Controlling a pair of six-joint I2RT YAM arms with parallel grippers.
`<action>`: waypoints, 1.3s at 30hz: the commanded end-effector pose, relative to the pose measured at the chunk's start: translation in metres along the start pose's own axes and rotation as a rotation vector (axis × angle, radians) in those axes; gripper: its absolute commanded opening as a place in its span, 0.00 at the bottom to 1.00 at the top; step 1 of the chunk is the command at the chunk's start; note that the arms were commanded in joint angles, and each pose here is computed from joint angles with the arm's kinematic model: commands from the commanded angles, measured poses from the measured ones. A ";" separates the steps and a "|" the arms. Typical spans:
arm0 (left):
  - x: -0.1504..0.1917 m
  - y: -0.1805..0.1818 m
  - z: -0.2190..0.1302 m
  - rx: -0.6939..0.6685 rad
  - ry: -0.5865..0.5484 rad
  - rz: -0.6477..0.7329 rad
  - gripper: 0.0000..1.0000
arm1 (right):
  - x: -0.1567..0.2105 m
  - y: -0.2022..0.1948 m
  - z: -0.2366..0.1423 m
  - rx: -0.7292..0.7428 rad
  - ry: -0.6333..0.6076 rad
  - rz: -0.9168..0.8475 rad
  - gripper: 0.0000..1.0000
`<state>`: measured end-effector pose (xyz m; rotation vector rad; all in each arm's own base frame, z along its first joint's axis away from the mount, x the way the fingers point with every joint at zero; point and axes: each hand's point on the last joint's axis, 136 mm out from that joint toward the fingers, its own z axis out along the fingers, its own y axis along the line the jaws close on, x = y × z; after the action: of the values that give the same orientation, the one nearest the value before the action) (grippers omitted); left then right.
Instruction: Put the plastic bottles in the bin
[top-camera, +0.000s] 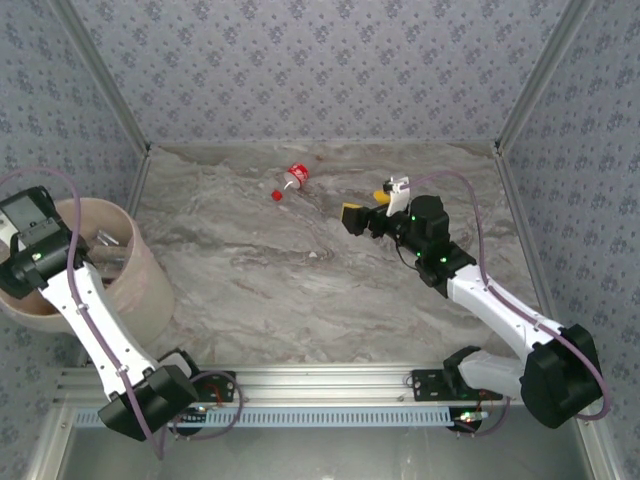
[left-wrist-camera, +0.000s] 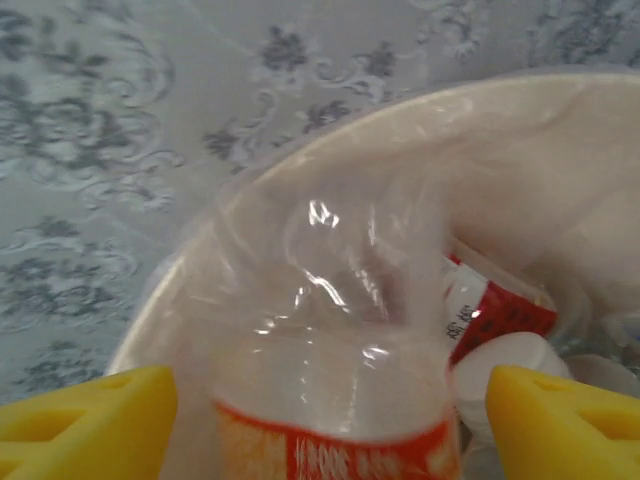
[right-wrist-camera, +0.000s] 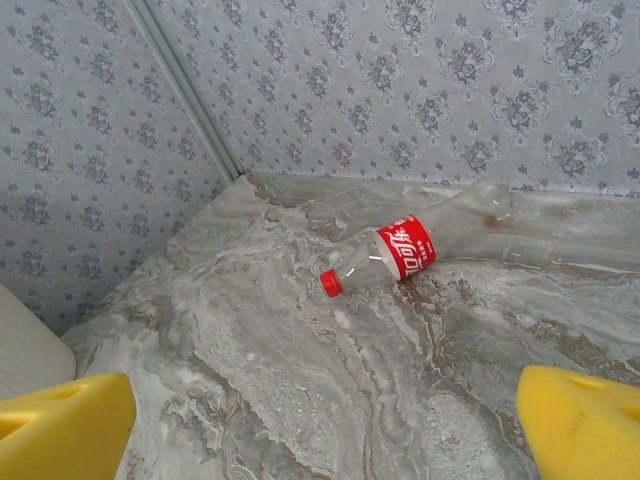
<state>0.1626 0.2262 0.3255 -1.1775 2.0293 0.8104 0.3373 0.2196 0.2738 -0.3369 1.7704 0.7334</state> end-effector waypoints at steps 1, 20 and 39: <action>-0.010 -0.007 -0.018 0.094 -0.012 -0.053 0.90 | -0.010 0.002 0.000 0.012 -0.018 -0.027 1.00; -0.032 -0.118 -0.102 0.648 -0.048 -0.099 0.98 | 0.014 -0.025 -0.011 0.173 0.023 0.016 1.00; 0.019 -0.272 -0.224 1.342 0.017 0.071 0.98 | 0.045 -0.078 -0.004 0.399 0.109 0.241 1.00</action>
<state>0.3359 -0.0435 0.3794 -0.3670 2.0379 -0.4314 0.3579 0.1688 0.2243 0.0187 1.9554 0.5248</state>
